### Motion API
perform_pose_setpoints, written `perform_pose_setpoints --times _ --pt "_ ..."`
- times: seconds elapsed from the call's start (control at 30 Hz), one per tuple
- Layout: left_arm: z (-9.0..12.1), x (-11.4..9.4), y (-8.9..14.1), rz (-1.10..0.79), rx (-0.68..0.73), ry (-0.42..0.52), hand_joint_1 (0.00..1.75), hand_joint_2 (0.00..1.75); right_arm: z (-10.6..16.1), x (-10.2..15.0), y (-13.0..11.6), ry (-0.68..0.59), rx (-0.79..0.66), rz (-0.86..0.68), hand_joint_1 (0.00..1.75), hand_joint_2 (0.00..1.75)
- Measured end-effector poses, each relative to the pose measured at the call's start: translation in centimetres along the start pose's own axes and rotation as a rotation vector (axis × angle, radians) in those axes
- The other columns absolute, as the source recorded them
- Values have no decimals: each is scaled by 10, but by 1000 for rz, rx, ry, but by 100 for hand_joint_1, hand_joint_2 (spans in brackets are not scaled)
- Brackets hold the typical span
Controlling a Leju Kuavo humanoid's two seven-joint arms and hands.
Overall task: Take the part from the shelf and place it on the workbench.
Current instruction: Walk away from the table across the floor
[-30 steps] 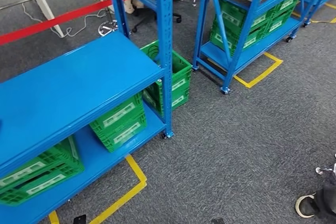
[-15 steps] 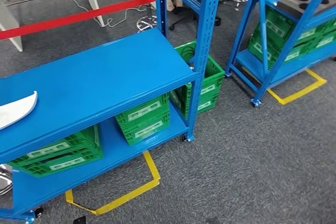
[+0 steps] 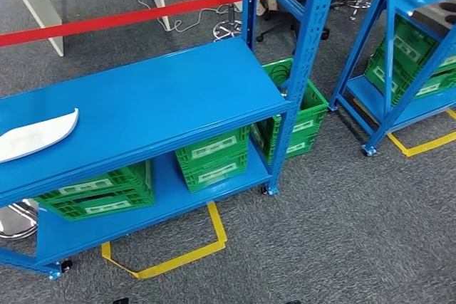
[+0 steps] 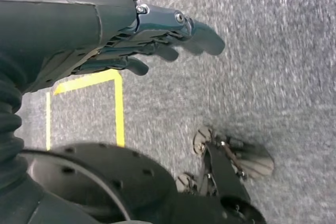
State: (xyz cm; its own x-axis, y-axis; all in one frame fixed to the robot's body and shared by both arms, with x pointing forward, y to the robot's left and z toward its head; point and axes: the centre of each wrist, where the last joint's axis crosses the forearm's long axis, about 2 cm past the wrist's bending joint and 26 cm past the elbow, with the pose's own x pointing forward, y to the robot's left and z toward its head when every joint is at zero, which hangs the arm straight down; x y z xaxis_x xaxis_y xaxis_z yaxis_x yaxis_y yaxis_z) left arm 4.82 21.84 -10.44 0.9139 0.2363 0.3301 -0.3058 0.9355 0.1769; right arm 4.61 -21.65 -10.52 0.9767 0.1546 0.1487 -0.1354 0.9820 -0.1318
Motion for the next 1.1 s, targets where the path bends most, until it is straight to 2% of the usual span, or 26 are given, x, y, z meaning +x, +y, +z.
perform_pose_setpoints --times 0.1,0.27,0.3,0.4,0.43,0.47,0.6,0.63,0.77,0.9,0.97,1.1 --pt "0 -1 1 -10 1 1 0 175 0 0 0 7 -1 -4 0 175" --pt "-2 -2 8 -93 13 12 0 175 -1 -2 -4 95 -21 -39 0 175" --pt "-3 -2 11 -99 14 14 0 131 -1 -3 -5 97 -22 -46 0 175" --pt "-5 -4 18 -109 13 17 0 0 -2 -6 -10 99 -24 -65 0 44" --pt "-6 -4 21 -112 12 17 0 0 -2 -7 -11 98 -23 -70 0 0" --pt "-7 -4 23 -113 9 18 0 0 -3 -9 -13 97 -23 -75 0 0" --pt "-9 -6 31 -122 1 20 0 0 -4 -14 -18 89 -18 -90 0 175" --pt "-10 -6 34 -124 -2 20 0 0 -4 -15 -19 86 -17 -93 0 175" --pt "-12 -7 41 -130 -13 20 0 0 -5 -19 -27 72 -18 -105 0 0" --pt "-13 -8 48 -142 -29 20 0 175 -6 -23 -34 57 -14 -114 0 0" --pt "-14 -9 51 -147 -38 19 0 175 -7 -25 -37 48 -11 -120 0 0" --pt "-15 -10 57 -157 -57 22 0 0 -7 -29 -42 31 -4 -131 0 0"
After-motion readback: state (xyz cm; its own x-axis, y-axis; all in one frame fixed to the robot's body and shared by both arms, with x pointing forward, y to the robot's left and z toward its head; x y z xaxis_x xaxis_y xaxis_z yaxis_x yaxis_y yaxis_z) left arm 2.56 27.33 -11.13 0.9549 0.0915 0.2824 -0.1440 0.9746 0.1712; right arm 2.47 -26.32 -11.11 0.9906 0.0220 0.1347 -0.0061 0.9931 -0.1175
